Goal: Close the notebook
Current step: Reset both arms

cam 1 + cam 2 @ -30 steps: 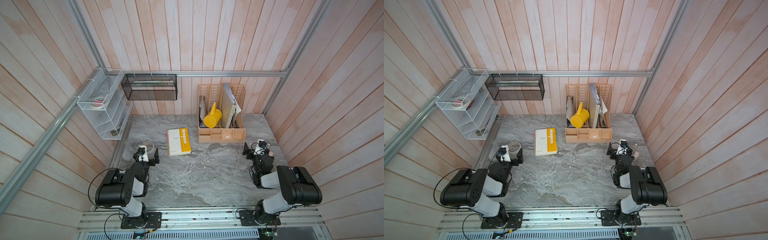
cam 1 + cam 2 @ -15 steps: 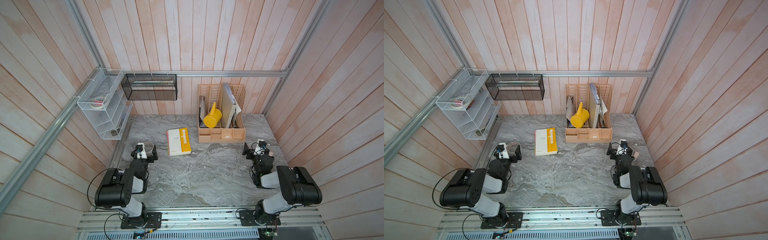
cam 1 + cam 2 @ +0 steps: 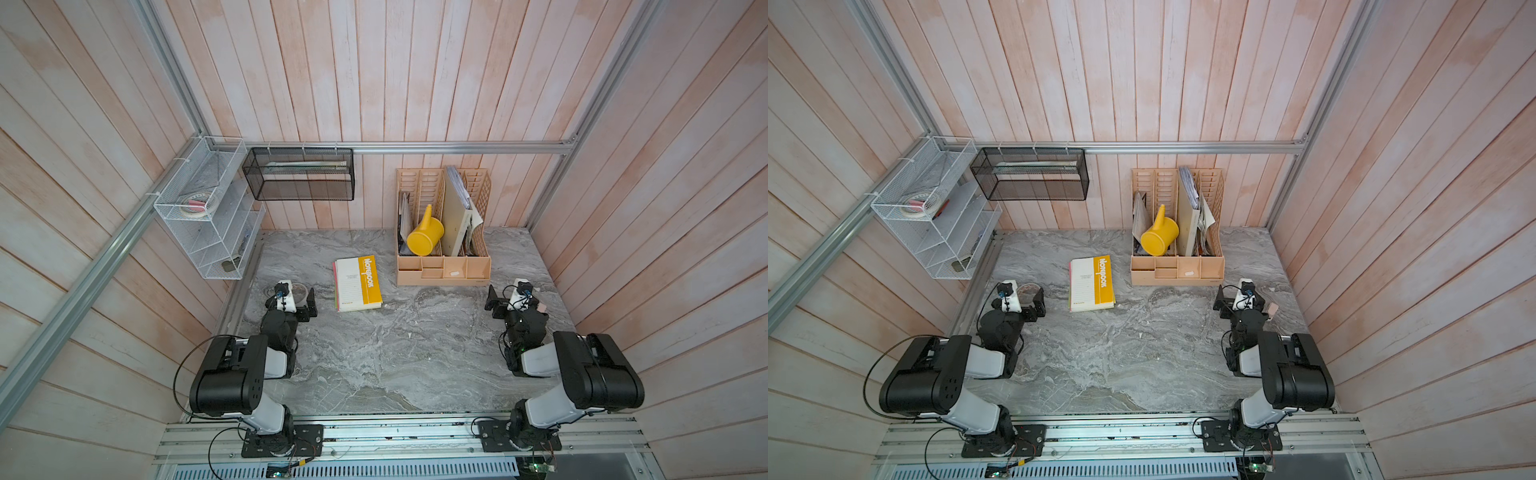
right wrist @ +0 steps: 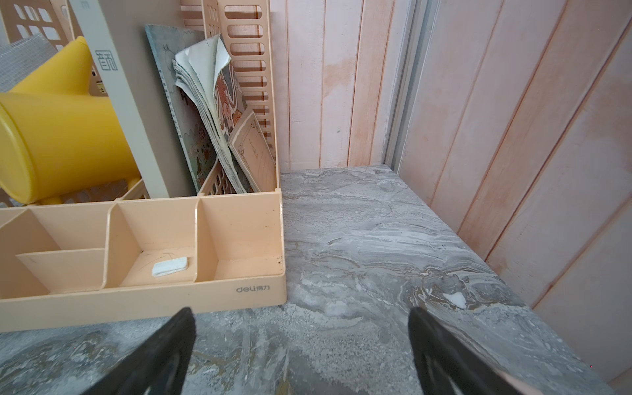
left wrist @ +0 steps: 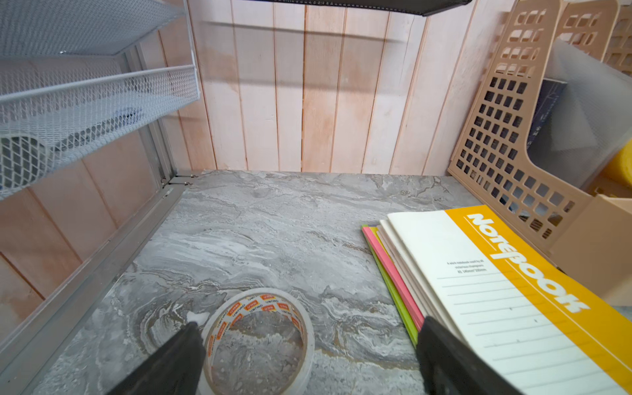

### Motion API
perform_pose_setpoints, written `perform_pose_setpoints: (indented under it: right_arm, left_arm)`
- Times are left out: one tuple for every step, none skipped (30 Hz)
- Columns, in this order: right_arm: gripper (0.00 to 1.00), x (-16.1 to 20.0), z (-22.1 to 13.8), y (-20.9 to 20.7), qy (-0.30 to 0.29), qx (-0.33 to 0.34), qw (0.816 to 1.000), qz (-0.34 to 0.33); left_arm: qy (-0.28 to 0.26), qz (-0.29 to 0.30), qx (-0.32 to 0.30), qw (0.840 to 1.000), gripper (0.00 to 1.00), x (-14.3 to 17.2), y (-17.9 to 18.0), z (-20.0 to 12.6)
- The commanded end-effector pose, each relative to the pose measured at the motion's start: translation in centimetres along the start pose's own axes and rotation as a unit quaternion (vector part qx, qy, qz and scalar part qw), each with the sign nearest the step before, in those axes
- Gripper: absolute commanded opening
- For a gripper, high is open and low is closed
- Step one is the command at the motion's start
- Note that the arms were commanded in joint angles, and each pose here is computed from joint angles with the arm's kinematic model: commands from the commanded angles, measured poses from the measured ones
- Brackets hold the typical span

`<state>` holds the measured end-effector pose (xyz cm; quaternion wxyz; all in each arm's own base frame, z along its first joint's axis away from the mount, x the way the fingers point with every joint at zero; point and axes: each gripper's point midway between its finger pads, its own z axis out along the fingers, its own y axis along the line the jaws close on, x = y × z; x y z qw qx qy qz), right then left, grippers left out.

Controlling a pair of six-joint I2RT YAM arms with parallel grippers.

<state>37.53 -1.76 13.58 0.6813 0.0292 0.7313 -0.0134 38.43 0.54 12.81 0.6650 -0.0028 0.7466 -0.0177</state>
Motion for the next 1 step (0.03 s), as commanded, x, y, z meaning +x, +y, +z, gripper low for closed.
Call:
perform_pose_setpoints:
  right_arm:
    - [0.98, 0.5, -0.09, 0.07, 0.006, -0.005, 1.0, 0.003]
  left_arm:
    - [-0.002, -0.002, -0.012, 1.0, 1.0, -0.34, 0.38, 0.17]
